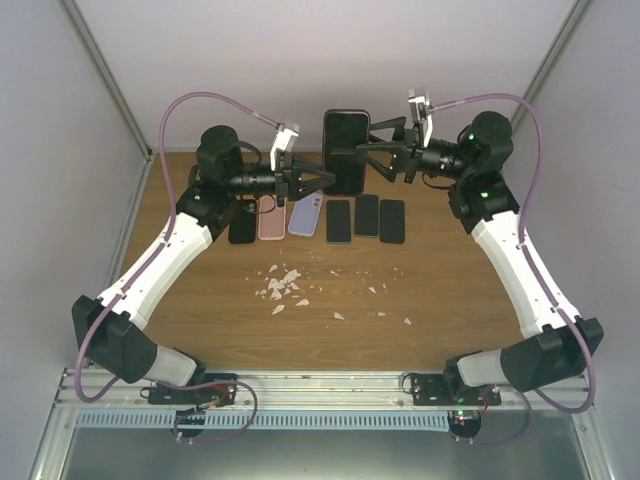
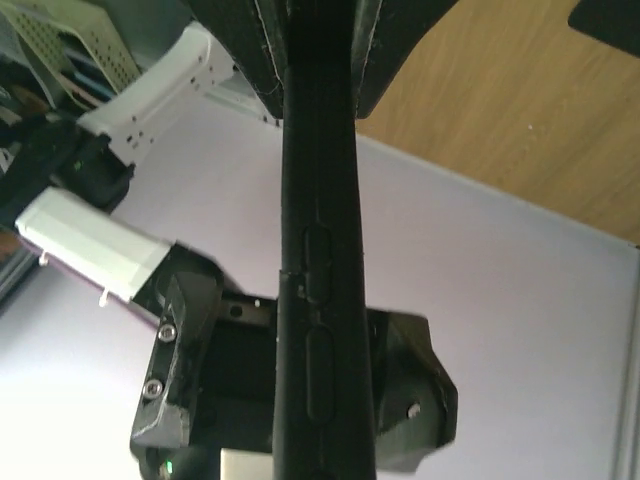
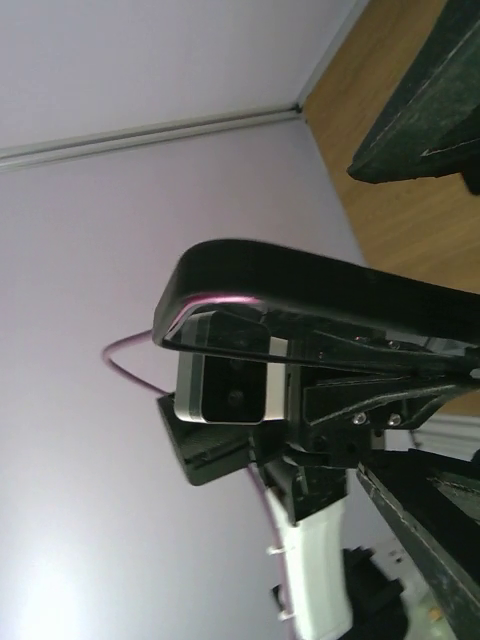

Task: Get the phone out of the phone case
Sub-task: Remove the phone case from the phone.

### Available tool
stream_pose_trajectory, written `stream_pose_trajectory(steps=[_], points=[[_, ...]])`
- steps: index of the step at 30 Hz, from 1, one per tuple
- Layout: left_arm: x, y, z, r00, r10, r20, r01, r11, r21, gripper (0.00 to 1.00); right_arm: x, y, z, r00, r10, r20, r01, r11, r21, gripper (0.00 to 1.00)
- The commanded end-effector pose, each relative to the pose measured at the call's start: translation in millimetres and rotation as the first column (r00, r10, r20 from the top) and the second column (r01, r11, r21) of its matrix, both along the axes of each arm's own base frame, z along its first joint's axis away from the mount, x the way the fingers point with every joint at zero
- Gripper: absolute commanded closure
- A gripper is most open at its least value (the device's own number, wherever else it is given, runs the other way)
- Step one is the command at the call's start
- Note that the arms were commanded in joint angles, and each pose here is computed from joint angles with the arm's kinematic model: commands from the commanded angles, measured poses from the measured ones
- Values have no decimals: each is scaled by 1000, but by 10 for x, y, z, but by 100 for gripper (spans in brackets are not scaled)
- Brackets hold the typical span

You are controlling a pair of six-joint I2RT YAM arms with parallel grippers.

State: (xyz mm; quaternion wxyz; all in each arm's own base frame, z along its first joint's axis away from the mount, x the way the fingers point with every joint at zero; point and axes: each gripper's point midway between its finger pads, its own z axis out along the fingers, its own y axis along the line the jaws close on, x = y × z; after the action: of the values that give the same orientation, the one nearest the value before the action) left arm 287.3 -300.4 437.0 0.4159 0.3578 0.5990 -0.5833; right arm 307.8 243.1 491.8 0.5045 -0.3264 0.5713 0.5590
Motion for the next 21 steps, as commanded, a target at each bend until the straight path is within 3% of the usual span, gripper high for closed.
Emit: stream_pose_trajectory(steps=[1,9,21], points=[[-290,78,-26,988,-107,111,102,994,46,100,-161,-28,-175,996,23,85,-11,990,-138,27],[-370,58,-230,978,-198,71,190,976,106,100,-228,7,-403,995,100,-1,-98,980,-175,35],[-249,14,-446,983,-183,23,178,971,158,100,-276,78,-651,983,141,-117,-161,970,-182,51]])
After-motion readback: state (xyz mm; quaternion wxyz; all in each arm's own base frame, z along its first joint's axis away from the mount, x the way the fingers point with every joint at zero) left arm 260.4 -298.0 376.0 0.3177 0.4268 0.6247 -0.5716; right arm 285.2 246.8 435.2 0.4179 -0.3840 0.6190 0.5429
